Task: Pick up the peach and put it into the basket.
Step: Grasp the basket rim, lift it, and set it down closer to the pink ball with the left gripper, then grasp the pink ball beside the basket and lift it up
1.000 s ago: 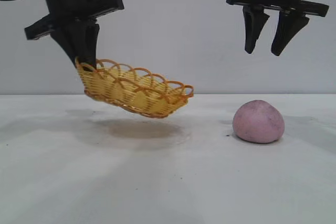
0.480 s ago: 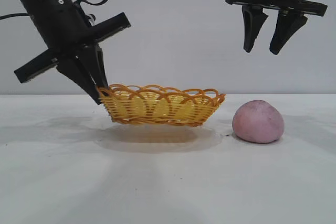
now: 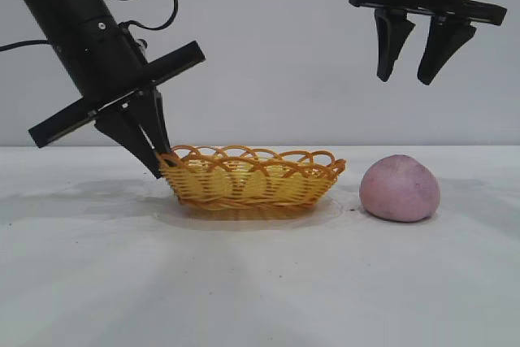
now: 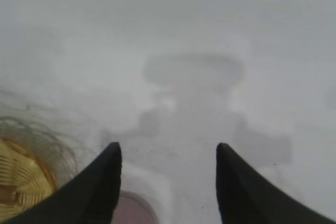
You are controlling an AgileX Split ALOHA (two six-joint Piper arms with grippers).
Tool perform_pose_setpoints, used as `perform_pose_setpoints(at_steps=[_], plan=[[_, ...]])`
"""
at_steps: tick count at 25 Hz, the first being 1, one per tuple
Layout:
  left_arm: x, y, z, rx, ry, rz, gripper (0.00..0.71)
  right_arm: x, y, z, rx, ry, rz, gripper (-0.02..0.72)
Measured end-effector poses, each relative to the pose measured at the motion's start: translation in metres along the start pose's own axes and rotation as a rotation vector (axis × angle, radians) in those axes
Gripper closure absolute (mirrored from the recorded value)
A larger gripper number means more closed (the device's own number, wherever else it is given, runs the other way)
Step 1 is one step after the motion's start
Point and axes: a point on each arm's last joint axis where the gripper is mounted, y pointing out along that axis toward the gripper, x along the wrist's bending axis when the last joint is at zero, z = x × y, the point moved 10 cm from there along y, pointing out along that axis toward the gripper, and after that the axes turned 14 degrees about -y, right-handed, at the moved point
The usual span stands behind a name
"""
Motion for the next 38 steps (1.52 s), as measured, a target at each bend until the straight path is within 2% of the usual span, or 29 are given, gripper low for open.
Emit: perform_pose_setpoints(at_steps=[1,2,3,9,11,14,15,19,21,25,31,35,38], plan=[[0.0,0.0,0.0,0.0,0.0,0.0,0.71,0.0,0.0,0.0,0.0,0.0,0.0,0.334],[0.0,0.0,0.0,0.0,0.0,0.0,0.65,0.0,0.0,0.0,0.0,0.0,0.0,0.334],[0.0,0.0,0.0,0.0,0.0,0.0,0.65,0.0,0.0,0.0,0.0,0.0,0.0,0.334],[0.001,0.0,0.006,0.029,-0.001,-0.004,0.336,0.0,0.0,0.0,-0.002,0.0,0.001,0.334],[0.002,0.0,0.01,0.05,-0.001,-0.008,0.285,0.0,0.0,-0.001,-0.004,0.0,0.001,0.334],[0.004,-0.001,0.016,0.084,0.011,-0.021,0.301,0.0,0.0,-0.001,-0.004,0.0,0.001,0.334],[0.005,-0.004,0.018,0.089,0.029,-0.031,0.26,0.0,0.0,-0.001,-0.004,0.0,0.001,0.334],[0.005,-0.024,0.016,0.043,0.119,-0.069,0.275,0.0,0.0,-0.001,-0.004,0.0,0.001,0.334],[0.007,-0.036,0.014,0.019,0.177,-0.105,0.275,0.0,0.0,-0.001,-0.004,0.0,0.001,0.334],[0.019,-0.056,0.004,-0.01,0.307,-0.234,0.275,0.0,0.0,-0.001,-0.004,0.0,0.001,0.334],[0.049,-0.074,-0.011,-0.033,0.404,-0.437,0.275,0.0,0.0,0.0,-0.002,0.0,0.0,0.334],[0.067,-0.085,-0.02,-0.035,0.388,-0.501,0.275,0.0,0.0,0.0,-0.002,0.0,0.0,0.334],[0.094,-0.101,-0.03,-0.025,0.322,-0.538,0.275,0.0,0.0,0.0,-0.002,0.0,0.0,0.334]])
